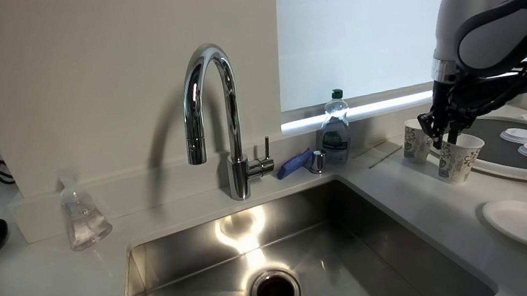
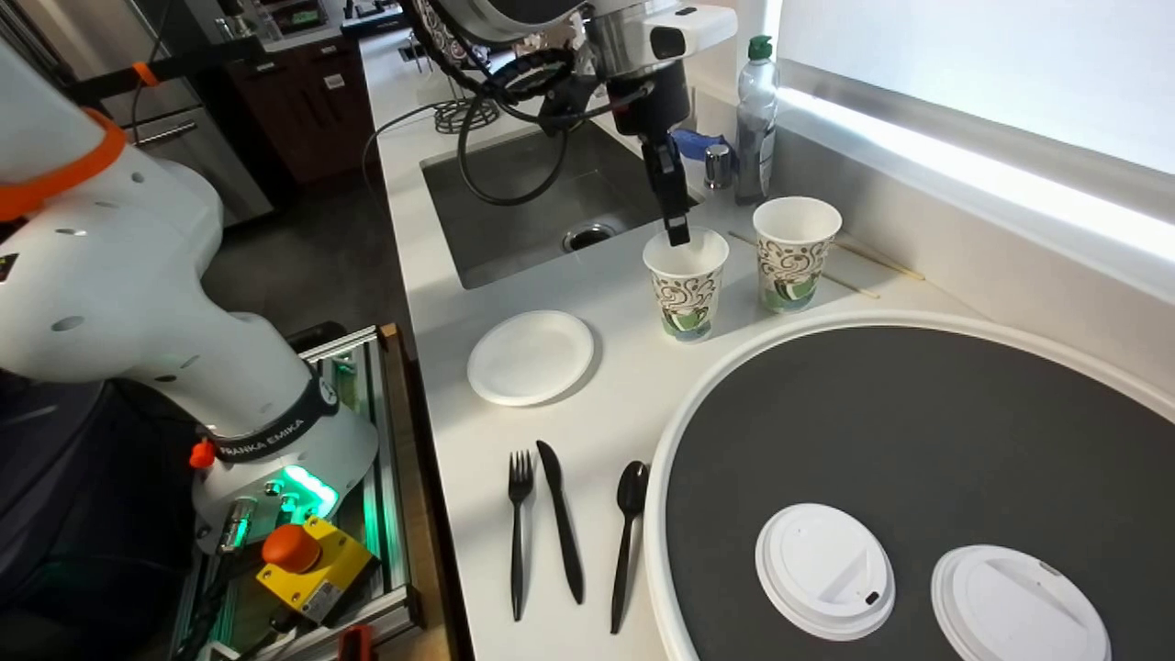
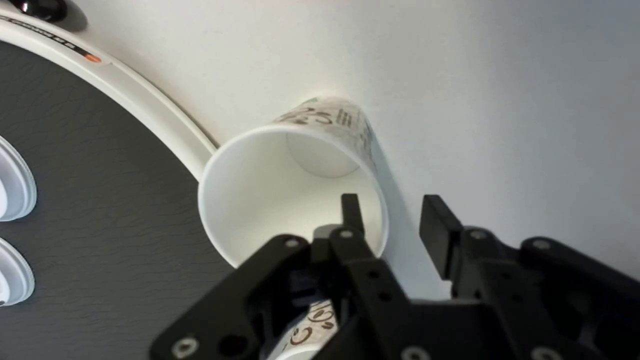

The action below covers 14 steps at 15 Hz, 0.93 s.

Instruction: Put the front cup in the one behind it

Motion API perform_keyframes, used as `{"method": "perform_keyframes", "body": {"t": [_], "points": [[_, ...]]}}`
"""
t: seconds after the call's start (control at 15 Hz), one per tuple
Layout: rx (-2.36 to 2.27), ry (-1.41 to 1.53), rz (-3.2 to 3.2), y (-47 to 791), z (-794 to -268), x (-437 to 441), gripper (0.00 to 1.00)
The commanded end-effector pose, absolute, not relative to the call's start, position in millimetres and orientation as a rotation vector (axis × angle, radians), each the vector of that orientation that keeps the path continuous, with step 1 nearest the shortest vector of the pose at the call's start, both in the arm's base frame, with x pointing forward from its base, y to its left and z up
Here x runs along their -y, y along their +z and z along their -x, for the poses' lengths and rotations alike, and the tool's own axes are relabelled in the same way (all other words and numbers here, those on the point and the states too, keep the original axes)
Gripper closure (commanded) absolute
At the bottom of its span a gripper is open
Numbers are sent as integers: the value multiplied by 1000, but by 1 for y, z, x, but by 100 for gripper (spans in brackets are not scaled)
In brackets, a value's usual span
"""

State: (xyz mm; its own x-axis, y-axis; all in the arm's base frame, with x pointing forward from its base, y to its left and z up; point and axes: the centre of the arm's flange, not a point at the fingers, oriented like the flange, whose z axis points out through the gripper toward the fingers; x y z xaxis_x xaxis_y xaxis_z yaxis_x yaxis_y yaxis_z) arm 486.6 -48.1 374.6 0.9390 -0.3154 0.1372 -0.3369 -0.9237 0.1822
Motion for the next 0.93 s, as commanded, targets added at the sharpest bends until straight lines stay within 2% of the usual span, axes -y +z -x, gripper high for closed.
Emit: {"method": "perform_keyframes", "body": {"t": [0.0,0.13,0.87], "points": [[492,184,-2871,371,-490,50,94],[491,184,-2867,372,-489,52,100],[388,245,-2801,402,-488,55,99]]}}
